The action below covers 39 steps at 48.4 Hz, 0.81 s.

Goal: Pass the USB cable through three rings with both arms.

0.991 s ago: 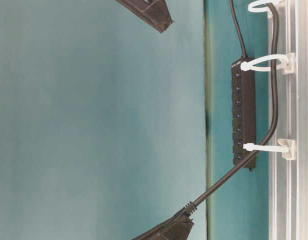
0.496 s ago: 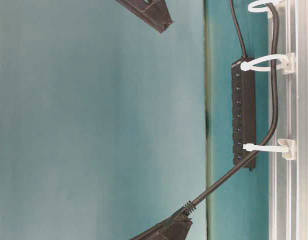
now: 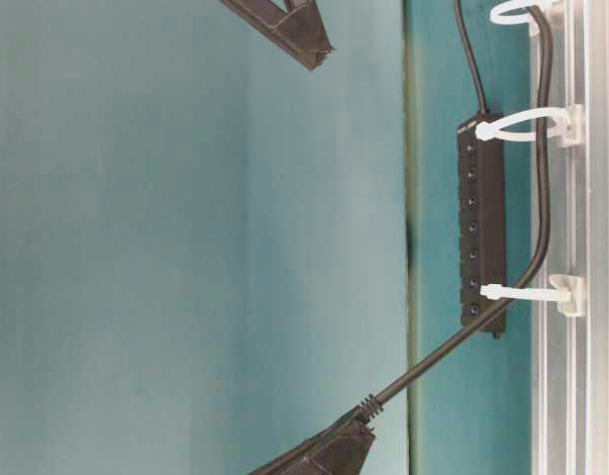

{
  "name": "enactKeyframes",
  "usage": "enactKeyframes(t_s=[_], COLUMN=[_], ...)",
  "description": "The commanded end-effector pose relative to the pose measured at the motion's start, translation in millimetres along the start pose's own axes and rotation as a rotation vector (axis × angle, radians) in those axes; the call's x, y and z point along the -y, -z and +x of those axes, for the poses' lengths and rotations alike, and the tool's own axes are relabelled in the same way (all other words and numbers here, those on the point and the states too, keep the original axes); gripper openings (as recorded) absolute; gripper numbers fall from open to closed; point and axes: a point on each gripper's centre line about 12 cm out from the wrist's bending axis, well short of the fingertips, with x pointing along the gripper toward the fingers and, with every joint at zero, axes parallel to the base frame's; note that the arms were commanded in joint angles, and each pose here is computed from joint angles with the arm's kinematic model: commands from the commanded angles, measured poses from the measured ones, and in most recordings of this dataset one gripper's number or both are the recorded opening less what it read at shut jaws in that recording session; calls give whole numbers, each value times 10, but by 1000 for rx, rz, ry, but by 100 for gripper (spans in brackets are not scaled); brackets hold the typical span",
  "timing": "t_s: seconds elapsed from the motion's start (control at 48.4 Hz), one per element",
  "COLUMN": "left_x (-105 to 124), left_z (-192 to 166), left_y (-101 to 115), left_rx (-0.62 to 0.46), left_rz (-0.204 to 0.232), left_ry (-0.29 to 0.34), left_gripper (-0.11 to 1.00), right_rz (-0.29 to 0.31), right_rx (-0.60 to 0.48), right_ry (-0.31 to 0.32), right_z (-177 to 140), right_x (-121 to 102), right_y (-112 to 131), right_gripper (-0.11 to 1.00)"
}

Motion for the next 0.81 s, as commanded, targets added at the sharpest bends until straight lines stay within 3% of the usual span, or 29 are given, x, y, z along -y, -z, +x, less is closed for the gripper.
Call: enactKeyframes(t_s=[0.0,0.785], left_x=[26,62], left_z=[-28,-82], left_y=[-144,-177], left_rx=[50,69], left_rz=[2,5], left_ry=[9,20], left_gripper=[24,24], right_rz=[11,7], right_rx=[22,15], right_ry=[-10,-15], right_z=[-13,0], right_x=[-27,-48], right_y=[-52,-45], right_gripper=[77,77])
